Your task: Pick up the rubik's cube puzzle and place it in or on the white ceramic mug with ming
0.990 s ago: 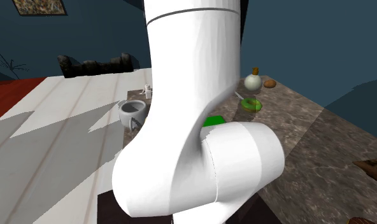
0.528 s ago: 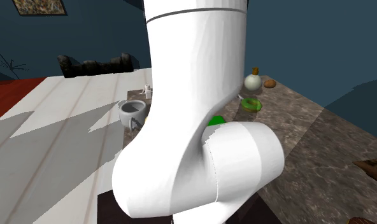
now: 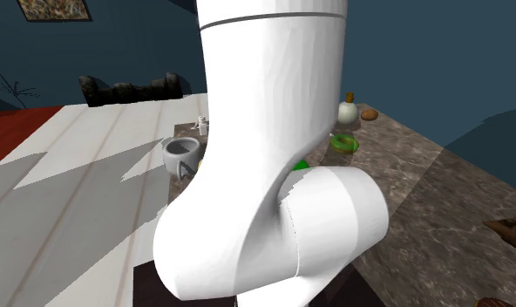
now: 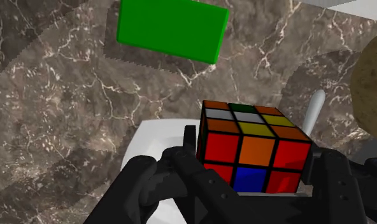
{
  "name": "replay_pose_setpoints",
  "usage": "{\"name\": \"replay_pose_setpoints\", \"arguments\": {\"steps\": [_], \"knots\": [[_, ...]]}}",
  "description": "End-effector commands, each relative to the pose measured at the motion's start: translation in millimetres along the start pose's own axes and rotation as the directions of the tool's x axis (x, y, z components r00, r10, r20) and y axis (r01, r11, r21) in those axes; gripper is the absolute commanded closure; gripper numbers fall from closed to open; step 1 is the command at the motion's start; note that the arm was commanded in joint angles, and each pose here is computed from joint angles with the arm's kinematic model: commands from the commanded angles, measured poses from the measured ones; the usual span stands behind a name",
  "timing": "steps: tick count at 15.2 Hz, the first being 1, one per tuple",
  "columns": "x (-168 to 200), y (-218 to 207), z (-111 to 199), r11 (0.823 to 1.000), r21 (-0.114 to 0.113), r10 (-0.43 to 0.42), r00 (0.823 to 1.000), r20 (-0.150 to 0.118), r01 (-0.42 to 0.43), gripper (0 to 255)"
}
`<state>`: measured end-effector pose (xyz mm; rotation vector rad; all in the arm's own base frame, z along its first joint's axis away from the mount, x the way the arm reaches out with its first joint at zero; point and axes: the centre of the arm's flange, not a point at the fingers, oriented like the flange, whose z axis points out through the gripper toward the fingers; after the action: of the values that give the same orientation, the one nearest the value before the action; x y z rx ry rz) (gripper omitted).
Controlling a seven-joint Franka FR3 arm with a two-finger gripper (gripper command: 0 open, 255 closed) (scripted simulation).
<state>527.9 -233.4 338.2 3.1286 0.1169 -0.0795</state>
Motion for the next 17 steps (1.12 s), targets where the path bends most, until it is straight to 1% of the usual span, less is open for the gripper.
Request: {"name": "replay_pose_setpoints", "arguments": {"steps": [1,17], "knots": [[6.0,-18.9,-2.4,1.000,0.000,0.000,1.000,0.000,0.000,255],[76.5,-217.9,-8.5,1.000,0.000,0.000,1.000,0.000,0.000,255]]}}
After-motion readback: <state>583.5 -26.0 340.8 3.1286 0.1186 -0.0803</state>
